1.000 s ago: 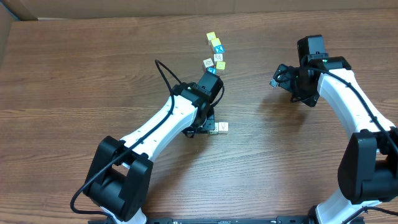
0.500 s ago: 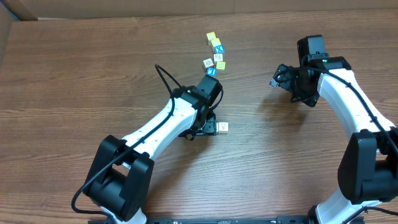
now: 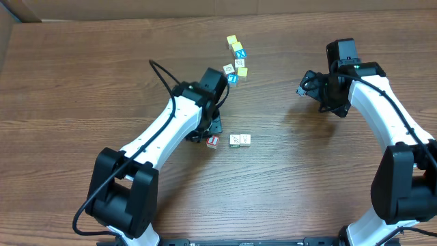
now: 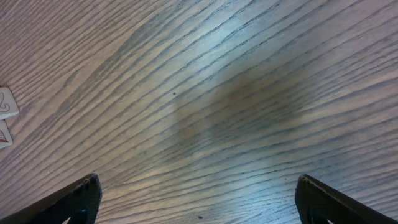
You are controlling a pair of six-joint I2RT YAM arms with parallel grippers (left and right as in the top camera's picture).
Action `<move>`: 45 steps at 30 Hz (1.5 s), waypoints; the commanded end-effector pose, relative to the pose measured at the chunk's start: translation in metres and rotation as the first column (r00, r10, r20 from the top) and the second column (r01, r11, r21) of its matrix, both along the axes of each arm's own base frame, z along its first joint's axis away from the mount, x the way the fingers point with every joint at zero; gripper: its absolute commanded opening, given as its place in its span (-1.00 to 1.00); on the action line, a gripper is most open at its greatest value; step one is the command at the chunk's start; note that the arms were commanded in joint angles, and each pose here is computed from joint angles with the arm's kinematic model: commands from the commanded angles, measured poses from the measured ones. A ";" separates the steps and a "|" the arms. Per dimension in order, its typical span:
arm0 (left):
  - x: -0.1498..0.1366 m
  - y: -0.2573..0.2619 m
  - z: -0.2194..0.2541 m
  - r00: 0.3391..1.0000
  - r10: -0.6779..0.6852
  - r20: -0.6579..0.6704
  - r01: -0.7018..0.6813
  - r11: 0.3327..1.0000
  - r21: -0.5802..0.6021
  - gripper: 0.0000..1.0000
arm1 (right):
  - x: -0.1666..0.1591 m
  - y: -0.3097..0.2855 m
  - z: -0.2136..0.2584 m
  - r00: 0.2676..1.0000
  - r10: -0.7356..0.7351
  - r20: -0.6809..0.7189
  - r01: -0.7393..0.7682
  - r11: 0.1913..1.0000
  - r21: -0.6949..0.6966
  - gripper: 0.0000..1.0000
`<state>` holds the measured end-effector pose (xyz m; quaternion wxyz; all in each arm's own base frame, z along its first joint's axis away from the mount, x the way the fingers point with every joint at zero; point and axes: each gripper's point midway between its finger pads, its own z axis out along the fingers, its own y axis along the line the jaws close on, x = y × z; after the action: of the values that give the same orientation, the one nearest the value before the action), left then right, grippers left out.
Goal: Flip 4 blocks
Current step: 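Carry the red I block with the left gripper toward the front row, then set the red I block beside the two front blocks and release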
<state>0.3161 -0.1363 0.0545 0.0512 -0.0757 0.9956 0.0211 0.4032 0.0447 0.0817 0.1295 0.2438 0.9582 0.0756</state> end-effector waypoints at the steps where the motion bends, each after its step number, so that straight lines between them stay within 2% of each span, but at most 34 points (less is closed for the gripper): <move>1: -0.010 0.010 -0.017 1.000 0.002 -0.024 -0.001 0.999 0.041 -0.91 | 0.005 -0.002 0.005 1.000 -0.001 0.020 0.001 1.000 -0.009 1.00; 8: -0.020 0.003 -0.031 0.999 -0.004 -0.054 0.004 1.000 -0.009 -0.91 | 0.005 -0.002 0.005 1.000 -0.001 0.020 0.001 1.000 -0.009 1.00; 12: -0.017 0.000 -0.035 0.999 -0.007 -0.034 0.006 1.000 -0.027 -0.91 | 0.005 -0.002 0.005 1.000 -0.001 0.020 0.001 1.000 -0.009 1.00; 18: -0.017 -0.015 -0.039 0.999 -0.015 -0.038 0.010 0.994 -0.110 -0.90 | 0.005 -0.002 0.005 1.000 -0.001 0.020 0.001 1.000 -0.009 1.00; 45: -0.010 -0.042 -0.036 0.998 -0.055 0.012 0.056 0.979 -0.195 -0.90 | 0.005 -0.002 0.005 1.000 -0.001 0.020 0.001 1.000 -0.009 1.00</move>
<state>0.3106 -0.1754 0.0227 0.0545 -0.0574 0.9940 -0.0759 0.4031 0.0449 0.0816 0.1293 0.2435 0.9583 0.0755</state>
